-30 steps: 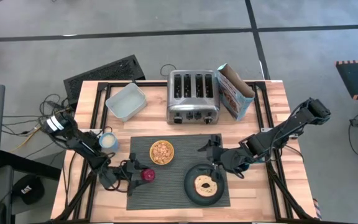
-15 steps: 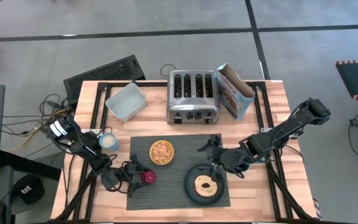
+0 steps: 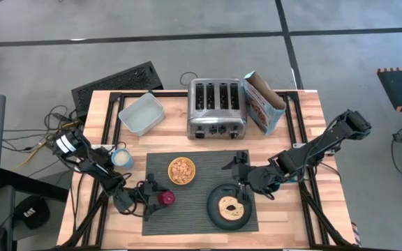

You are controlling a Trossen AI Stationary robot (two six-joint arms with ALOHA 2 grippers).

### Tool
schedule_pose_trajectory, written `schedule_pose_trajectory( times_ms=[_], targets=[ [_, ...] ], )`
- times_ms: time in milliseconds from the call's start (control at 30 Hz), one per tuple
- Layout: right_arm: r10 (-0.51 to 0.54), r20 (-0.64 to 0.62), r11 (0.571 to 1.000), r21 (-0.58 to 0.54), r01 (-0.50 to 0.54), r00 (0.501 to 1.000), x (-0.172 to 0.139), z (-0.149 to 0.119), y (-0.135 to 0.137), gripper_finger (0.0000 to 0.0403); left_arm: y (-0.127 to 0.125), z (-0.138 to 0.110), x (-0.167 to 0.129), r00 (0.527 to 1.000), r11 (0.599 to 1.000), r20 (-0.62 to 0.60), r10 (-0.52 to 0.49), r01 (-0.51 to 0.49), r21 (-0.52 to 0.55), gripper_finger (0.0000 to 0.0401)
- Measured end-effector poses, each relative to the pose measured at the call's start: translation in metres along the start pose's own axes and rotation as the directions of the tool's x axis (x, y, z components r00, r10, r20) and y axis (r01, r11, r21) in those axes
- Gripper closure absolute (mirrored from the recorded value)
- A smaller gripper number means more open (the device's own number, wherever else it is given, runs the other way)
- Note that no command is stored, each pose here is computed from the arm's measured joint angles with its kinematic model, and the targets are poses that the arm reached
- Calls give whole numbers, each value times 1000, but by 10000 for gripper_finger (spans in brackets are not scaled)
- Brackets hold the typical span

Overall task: Arrange a breakfast setting
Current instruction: Put the apple on the gray place mat to the right side of the yellow bowl

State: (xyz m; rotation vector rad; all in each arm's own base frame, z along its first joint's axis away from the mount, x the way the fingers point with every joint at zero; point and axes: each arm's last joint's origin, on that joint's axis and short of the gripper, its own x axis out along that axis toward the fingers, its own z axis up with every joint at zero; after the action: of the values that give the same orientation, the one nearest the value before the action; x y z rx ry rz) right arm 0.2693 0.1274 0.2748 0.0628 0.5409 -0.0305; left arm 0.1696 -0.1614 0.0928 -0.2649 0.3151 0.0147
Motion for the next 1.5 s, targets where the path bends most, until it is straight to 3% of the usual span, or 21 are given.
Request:
schedule_pose_trajectory(
  times_ms=[167, 533, 700, 867, 1100, 1400, 1500],
  targets=[
    [0, 0, 1000, 0, 0, 1000, 0, 0, 0, 10, -1, 2, 0, 1000, 1000, 29, -1, 1, 18, 154],
    [11, 40, 1000, 11, -11, 999, 39, -5, 5, 10, -16, 24, 0, 980, 997, 184, -73, 70, 23, 154],
    [19, 154, 999, 44, -26, 988, 69, -2, 4, 10, -24, 33, 7, 973, 997, 217, -73, 63, 50, 149],
    [99, 278, 995, -29, -95, 955, 99, -3, 8, 10, -31, 46, 16, 964, 995, 252, -85, 68, 72, 147],
    [160, 302, 983, -134, -125, 940, 131, 0, 23, 10, -39, 64, 27, 950, 995, 306, -61, 35, 92, 146],
    [239, 299, 963, -193, -186, 924, 138, 7, 34, 38, -43, 70, 28, 938, 993, 335, -83, 50, 105, 145],
    [233, 242, 958, -222, -180, 942, 132, 7, 32, 49, -41, 71, 28, 936, 998, 351, -35, 14, 63, 145]
  ],
)
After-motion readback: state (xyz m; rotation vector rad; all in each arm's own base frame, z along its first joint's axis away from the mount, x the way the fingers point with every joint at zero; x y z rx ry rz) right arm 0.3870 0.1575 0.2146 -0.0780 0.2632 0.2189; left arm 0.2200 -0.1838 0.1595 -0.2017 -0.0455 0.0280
